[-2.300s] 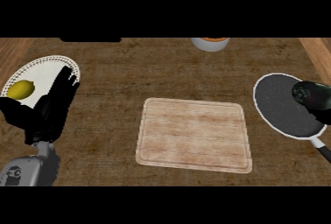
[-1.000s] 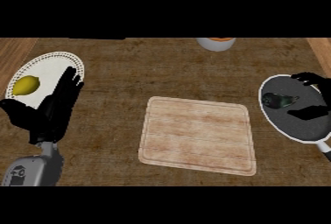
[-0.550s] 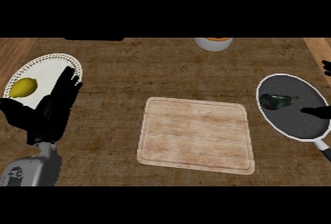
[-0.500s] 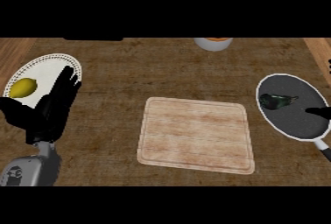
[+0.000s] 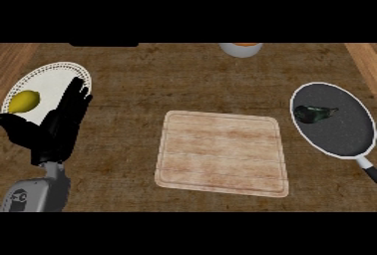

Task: Pick the eggplant from the cutting board and place it in the pan

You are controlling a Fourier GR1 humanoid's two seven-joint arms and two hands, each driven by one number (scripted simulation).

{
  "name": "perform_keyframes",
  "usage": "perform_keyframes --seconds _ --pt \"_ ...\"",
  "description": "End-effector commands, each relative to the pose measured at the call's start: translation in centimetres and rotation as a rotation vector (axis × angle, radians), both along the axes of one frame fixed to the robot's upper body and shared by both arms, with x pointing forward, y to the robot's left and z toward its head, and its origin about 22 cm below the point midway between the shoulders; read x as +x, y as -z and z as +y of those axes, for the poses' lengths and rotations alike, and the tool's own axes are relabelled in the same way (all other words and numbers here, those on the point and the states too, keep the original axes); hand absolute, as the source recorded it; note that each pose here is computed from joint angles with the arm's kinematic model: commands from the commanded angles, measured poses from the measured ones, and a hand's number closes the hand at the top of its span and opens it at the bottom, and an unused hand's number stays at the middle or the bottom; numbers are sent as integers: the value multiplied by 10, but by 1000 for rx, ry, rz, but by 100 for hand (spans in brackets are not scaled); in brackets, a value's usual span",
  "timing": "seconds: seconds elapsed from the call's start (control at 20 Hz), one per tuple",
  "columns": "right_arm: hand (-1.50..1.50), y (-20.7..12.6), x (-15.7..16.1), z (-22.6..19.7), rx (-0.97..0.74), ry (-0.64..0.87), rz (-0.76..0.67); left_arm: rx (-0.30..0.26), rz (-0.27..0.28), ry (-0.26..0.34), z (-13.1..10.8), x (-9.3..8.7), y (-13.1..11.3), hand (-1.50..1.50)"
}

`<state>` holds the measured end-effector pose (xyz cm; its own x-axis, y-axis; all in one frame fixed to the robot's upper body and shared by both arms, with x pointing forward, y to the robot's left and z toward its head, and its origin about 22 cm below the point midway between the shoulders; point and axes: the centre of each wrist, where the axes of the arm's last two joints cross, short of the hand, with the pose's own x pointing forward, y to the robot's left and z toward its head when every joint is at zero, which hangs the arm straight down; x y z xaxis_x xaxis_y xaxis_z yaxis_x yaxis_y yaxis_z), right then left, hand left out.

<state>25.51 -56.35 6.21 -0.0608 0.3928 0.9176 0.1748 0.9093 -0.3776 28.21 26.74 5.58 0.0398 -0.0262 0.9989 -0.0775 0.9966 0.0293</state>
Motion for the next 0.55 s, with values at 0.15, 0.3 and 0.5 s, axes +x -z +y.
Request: perform_keyframes --seconds 0.15,0.3,0.5 --pt "-150 -13 -49 -34 109 -138 -82 9 -7 -8 11 -4 -2 0" --pt "-150 -1 -47 -28 106 -131 -76 -7 6 -16 -1 7 -14 0" --pt "-150 -11 -60 -38 82 -135 -82 0 3 -12 -1 5 -18 0"
